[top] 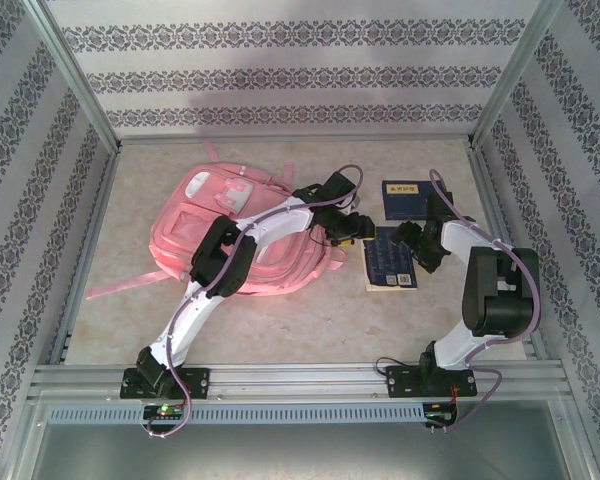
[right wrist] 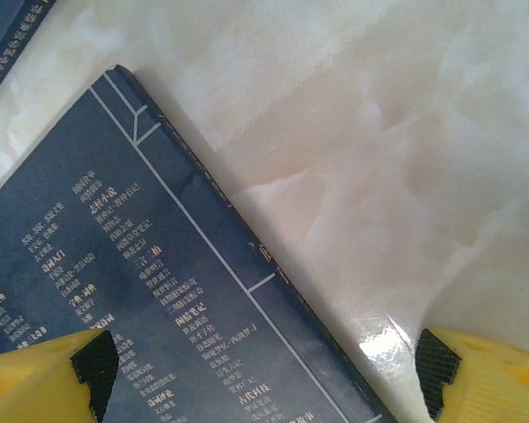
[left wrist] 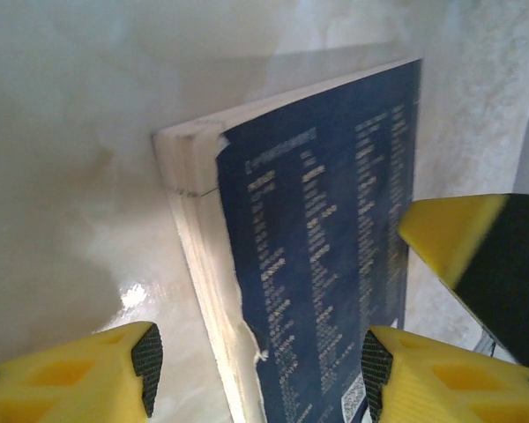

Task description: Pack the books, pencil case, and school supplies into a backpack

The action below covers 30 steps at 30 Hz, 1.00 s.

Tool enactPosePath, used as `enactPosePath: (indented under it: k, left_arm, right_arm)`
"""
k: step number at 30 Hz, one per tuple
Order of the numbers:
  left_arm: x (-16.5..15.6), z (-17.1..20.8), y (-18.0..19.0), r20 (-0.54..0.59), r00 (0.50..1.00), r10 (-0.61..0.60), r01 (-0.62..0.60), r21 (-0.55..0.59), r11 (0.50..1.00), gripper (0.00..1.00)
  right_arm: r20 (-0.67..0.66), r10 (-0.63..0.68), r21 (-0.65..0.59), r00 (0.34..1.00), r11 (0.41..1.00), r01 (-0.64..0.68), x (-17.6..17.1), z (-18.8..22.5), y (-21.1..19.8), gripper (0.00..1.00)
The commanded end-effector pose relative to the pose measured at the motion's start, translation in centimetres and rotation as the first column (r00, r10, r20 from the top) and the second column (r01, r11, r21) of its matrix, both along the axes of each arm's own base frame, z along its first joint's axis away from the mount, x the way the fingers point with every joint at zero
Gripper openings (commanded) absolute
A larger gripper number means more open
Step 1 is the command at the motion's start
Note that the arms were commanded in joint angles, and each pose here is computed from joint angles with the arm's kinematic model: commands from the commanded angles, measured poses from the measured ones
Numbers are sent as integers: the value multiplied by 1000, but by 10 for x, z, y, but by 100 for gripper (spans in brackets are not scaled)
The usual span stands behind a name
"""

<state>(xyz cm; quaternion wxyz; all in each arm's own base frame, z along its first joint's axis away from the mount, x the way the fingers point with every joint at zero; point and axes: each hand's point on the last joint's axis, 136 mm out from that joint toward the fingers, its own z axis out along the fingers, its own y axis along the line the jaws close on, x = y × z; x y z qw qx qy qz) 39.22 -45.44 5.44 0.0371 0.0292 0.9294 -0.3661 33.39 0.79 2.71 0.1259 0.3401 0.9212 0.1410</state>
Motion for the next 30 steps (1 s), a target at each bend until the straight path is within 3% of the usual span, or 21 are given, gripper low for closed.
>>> enactPosePath:
  k: [1, 6, 12, 16, 24, 29, 30]
  left_arm:
    - [-13, -19, -2, -80, 997, 18, -15, 35, 999, 63]
    - [-11, -24, -13, -112, 994, 20, -22, -14, 1000, 63]
    - [-7, -7, -36, -122, 993, -1, -17, -145, 989, 54]
    - [-7, 4, -44, -126, 992, -15, -10, -197, 980, 53]
    - [-8, 32, -54, -122, 992, -27, -12, -308, 951, 29]
    - [-12, 43, -56, -92, 995, -34, 3, -318, 948, 28]
    - [-13, 40, -56, -92, 995, -37, 7, -309, 951, 24]
  right_arm:
    - [19, 1, 95, 1000, 995, -2, 5, -1, 15, 86]
    - [51, 5, 172, 999, 985, -14, 5, 1, 29, 83]
    - [54, 13, 219, 998, 976, -24, -1, -3, 42, 81]
    - [62, 17, 241, 998, 970, -31, -2, -3, 47, 80]
    - [68, 19, 255, 998, 966, -36, -3, -4, 50, 78]
    - [69, 22, 254, 997, 966, -39, -3, -5, 51, 77]
    - [70, 23, 254, 997, 966, -40, -3, -5, 51, 77]
